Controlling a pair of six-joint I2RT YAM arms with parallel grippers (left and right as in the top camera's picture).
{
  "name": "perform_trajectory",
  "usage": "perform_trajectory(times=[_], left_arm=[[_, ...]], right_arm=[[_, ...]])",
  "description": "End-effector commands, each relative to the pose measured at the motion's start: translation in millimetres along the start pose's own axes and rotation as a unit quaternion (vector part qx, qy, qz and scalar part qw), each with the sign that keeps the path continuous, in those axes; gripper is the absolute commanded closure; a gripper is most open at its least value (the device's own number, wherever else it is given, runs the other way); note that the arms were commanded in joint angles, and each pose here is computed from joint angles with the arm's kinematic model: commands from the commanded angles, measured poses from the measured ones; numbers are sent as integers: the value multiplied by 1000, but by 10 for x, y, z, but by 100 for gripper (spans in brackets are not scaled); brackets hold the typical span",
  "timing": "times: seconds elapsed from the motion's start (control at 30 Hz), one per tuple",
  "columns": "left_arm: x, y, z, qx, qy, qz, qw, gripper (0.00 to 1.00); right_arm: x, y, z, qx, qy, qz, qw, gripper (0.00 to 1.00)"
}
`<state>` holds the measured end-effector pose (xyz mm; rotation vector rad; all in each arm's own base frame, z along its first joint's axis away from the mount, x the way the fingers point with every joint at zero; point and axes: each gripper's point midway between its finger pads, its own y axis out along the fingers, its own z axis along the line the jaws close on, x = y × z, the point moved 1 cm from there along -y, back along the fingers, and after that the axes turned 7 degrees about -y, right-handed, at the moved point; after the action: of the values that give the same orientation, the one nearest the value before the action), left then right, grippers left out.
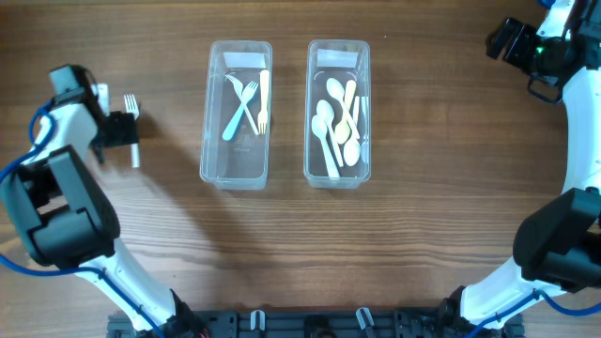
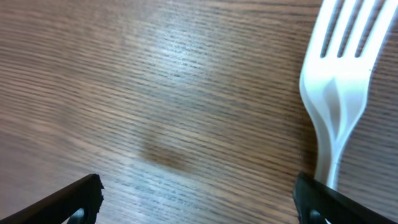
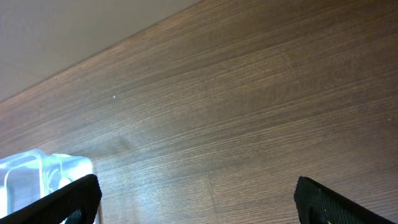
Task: Pack container
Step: 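Reach the left gripper to the last white fork and grasp it, then carry the white fork into the left container and release it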
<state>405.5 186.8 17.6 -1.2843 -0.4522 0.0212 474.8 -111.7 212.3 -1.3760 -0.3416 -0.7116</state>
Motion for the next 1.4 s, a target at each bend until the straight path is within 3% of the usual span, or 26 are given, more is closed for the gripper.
perform_trajectory(times=[0.0, 0.1, 0.3, 0.47, 0.57, 0.67, 0.77, 1.1, 1.27, 1.37], left_arm=[[-241, 128, 62, 100, 20, 40, 994, 0], [-209, 44, 133, 121, 9, 33, 992, 0], [-53, -259, 210, 122, -86, -13, 989, 0], [126, -571, 191, 107, -95, -58, 988, 0], [285, -738, -254, -25, -87, -87, 992, 0], [387, -840, -629, -141, -104, -99, 980, 3], [389, -655, -617, -129, -167, -86, 974, 7], [358, -274, -520, -74, -169, -80, 980, 4], [320, -186, -540, -72, -168, -71, 981, 20], [203, -55, -568, -68, -164, -46, 983, 16]], right_arm=[[39, -50, -7, -5, -7, -8, 1000, 0], [39, -50, -8, -5, -7, -8, 1000, 0], [39, -50, -7, -5, -7, -8, 1000, 0], [39, -50, -7, -5, -7, -8, 1000, 0], [39, -50, -7, -5, -7, -8, 1000, 0], [39, -50, -7, -5, -7, -8, 1000, 0], [39, -50, -7, -5, -7, -8, 1000, 0], [39, -50, -7, -5, -7, -8, 1000, 0], [39, -50, -8, -5, -7, -8, 1000, 0], [39, -50, -7, -5, -7, -8, 1000, 0]])
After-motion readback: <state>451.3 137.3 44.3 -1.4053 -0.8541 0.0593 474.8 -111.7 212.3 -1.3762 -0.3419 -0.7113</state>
